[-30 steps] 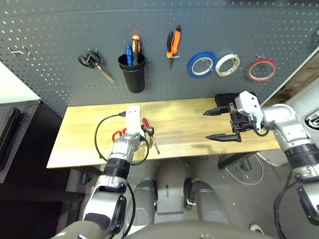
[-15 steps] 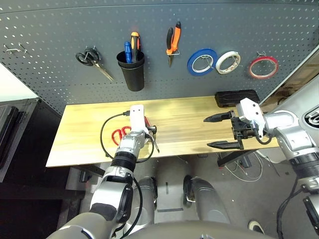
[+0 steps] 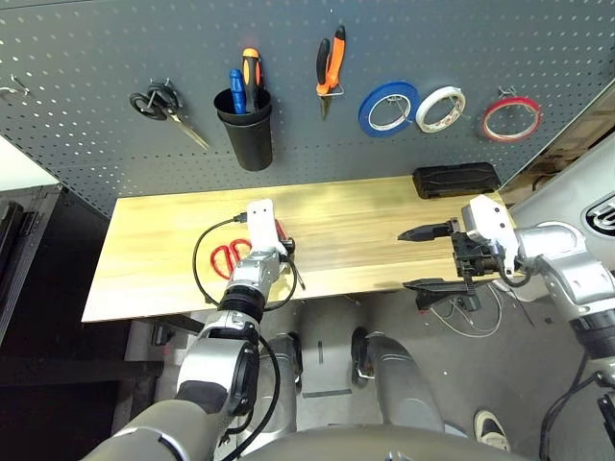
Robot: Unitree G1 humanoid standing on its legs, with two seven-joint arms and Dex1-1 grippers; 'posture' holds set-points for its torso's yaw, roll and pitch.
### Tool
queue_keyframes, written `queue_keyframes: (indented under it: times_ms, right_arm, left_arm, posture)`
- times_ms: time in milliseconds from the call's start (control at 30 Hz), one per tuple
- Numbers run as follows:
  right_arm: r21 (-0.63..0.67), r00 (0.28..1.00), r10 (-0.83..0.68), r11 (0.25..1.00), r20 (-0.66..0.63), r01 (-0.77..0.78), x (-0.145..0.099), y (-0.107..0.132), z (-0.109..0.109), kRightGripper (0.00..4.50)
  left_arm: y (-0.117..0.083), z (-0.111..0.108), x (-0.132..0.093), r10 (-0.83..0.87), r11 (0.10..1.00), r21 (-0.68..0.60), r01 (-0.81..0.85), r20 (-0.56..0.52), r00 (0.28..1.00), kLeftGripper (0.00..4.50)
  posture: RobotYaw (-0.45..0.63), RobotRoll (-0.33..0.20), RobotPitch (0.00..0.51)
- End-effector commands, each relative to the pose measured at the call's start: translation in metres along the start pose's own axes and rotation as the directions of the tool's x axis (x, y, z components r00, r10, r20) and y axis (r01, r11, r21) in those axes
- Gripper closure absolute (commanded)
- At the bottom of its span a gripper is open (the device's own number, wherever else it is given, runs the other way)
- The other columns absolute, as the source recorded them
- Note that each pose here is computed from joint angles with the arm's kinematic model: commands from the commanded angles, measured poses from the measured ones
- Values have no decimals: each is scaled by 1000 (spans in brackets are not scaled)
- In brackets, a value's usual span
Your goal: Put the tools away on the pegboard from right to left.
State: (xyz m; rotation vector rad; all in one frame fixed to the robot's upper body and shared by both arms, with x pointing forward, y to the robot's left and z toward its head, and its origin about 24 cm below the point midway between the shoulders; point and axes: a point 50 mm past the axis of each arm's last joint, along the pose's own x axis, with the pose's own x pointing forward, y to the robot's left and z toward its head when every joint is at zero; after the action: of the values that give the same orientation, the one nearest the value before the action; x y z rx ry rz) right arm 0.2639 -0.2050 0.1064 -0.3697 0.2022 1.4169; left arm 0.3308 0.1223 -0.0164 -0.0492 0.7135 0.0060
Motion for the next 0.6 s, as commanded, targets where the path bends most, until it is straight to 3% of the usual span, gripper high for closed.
queue_keyframes:
  times_ms: [33, 233, 600]
  right_arm:
    - [0, 1000, -17, 1000, -13, 17, -7, -1, 0, 0]
    - [-1, 1000, -27, 1000, -14, 27, -10, -10, -2, 0]
    - [-49, 992, -20, 998, 126, 27, -13, -38, 9, 0]
  left_arm:
    - [-3, -6, -1, -12, 1000, -6, 12, -12, 1000, 3713]
    - [1, 5, -15, -34, 999, 2, 34, 57, 998, 3706]
    - [23, 10, -99, -72, 993, 105, 54, 180, 981, 3706]
  posture:
    - [-83, 0, 228]
    - [-32, 0, 209]
    - [72, 0, 134]
